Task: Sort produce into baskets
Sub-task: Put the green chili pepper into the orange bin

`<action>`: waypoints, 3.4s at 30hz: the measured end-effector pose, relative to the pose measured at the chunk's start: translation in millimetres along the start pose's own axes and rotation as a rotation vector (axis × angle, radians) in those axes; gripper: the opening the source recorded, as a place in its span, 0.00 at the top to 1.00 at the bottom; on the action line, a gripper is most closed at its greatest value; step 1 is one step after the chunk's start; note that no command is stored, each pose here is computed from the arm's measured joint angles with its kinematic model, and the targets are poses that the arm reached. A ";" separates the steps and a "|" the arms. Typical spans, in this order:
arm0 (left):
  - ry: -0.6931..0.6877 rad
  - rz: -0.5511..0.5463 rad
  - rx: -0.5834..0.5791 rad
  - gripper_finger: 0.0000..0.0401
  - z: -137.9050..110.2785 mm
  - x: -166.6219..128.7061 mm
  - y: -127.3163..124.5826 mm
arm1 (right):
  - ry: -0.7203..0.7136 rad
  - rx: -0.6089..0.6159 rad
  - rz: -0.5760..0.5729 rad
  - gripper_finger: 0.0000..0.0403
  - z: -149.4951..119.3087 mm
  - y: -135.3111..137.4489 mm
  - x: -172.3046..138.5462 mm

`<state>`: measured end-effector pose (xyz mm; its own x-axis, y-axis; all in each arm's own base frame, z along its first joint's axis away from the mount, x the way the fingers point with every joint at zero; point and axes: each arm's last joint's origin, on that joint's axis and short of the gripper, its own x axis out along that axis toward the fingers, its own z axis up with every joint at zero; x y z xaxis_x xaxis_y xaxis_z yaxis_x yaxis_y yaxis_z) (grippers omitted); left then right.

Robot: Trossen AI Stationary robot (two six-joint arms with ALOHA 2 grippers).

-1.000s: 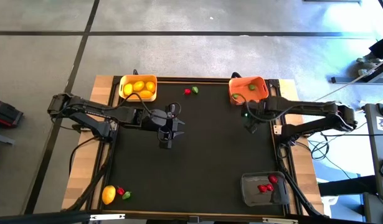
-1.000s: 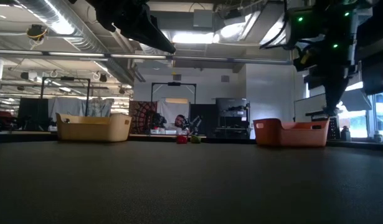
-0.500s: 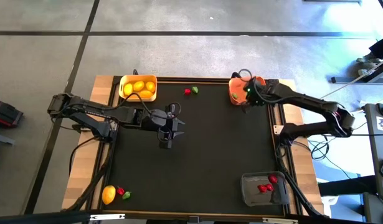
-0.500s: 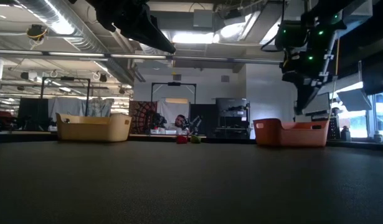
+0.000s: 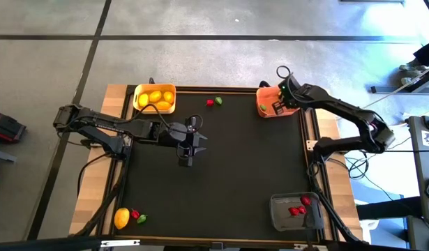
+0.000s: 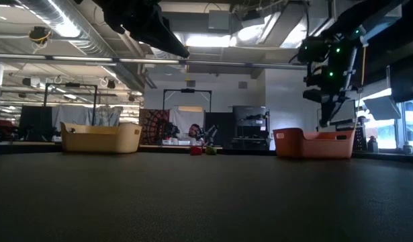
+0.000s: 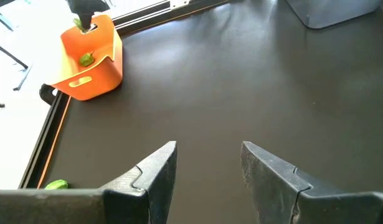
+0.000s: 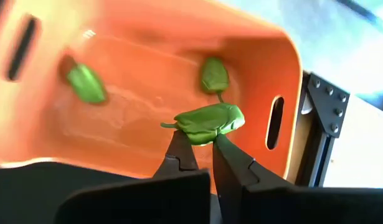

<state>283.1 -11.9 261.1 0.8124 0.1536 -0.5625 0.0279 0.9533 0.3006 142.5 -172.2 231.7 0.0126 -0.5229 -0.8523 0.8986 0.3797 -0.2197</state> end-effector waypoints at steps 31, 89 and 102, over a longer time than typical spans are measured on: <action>0.000 0.000 -0.020 0.57 0.0 0.0 0.0 | 0.213 -0.058 -0.088 0.91 -2.4 8.0 51.0; -0.105 -0.026 -0.014 0.57 2.5 -48.9 -3.3 | -0.494 -0.178 0.685 0.24 20.9 116.6 -41.3; -0.239 0.045 -0.135 0.57 -37.3 -83.5 9.1 | -0.423 -0.219 0.589 0.40 56.7 162.1 -7.0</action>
<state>193.8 -6.3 282.1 0.9259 0.1465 -0.3481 -0.0766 0.9754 0.2065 313.0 -150.3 228.9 0.6701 -0.4182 -0.6132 0.5844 0.8067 0.0885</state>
